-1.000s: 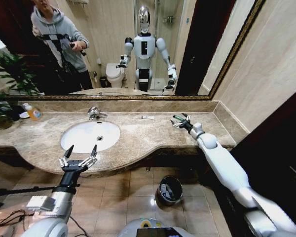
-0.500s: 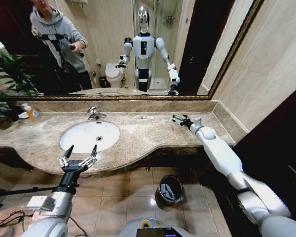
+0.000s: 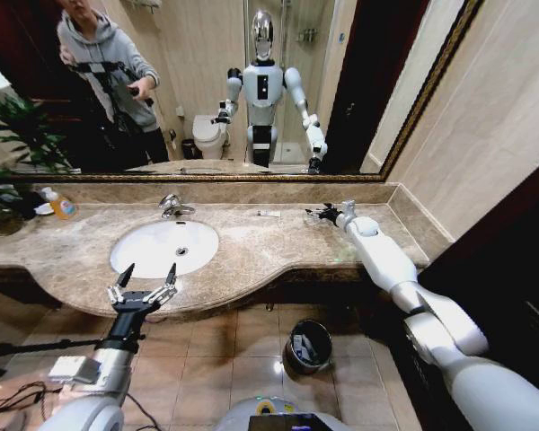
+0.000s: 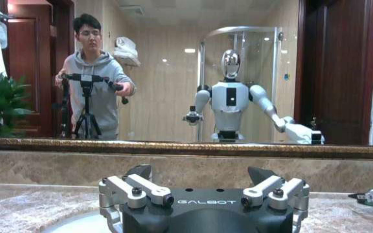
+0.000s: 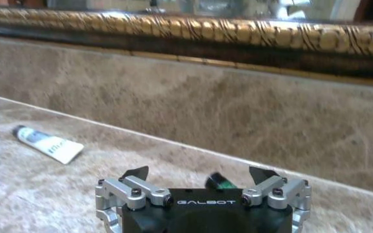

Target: Pick up the trash from the sink and place it in the trash bin.

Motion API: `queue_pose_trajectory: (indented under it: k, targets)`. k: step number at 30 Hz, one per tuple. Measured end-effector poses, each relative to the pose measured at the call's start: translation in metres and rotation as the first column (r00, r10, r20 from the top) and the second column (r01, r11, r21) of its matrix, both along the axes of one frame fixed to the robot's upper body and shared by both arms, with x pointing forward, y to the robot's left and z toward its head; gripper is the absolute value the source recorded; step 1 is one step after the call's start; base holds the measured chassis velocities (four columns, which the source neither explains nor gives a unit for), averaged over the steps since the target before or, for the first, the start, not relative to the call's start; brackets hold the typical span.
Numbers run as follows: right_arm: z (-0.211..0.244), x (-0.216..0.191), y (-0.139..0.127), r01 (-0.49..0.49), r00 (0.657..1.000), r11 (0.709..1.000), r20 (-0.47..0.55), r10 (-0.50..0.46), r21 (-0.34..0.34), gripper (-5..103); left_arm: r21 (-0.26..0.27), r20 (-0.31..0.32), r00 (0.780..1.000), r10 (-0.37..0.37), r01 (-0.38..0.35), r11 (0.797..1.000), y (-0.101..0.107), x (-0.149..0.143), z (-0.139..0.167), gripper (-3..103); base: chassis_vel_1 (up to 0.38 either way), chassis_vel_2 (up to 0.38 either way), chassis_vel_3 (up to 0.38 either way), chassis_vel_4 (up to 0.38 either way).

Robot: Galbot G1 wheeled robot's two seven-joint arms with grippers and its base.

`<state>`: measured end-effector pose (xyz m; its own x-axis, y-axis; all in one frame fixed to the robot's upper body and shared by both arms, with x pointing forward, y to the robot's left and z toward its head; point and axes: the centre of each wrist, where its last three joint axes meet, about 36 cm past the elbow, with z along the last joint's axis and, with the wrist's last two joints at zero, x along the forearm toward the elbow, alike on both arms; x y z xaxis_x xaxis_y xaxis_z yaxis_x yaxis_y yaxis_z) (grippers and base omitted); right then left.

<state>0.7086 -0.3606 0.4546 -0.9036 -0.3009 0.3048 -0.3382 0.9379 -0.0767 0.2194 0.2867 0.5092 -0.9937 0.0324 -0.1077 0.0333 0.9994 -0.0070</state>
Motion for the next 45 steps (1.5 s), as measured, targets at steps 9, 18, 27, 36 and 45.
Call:
queue_pose_trajectory:
  k: [9, 18, 27, 36, 45]
  targets:
    - [-0.005, 0.000, 0.000, 0.052, 0.998, 0.999, -0.045, -0.052, -0.004, 100, 0.000, 0.000, 1.000, 0.000, 0.000, 1.000, 0.000, 0.000, 0.000, 100, 0.000, 0.000, 0.000, 0.000]
    - [-0.013, -0.005, 0.002, 0.070, 0.996, 0.998, -0.058, -0.070, -0.011, 81, 0.000, 0.000, 1.000, 0.000, 0.000, 1.000, 0.000, 0.000, 0.000, 100, 0.000, 0.000, 0.000, 0.000]
    - [-0.016, -0.010, -0.008, 0.089, 0.995, 0.995, -0.041, -0.091, -0.039, 53, 0.000, 0.000, 1.000, 0.000, 0.000, 1.000, 0.000, 0.000, 0.000, 100, 0.000, 0.000, 0.000, 0.000]
    - [-0.013, -0.011, -0.015, 0.093, 0.995, 0.994, -0.037, -0.094, -0.050, 30, 0.000, 0.000, 1.000, 0.000, 0.000, 1.000, 0.000, 0.000, 0.000, 100, 0.000, 0.000, 0.000, 0.000]
    - [-0.006, -0.014, -0.026, 0.111, 0.994, 0.992, -0.009, -0.111, -0.062, 10, 0.000, 0.000, 1.000, 0.000, 0.000, 1.000, 0.000, 0.000, 0.000, 100, 0.000, 0.000, 0.000, 0.000]
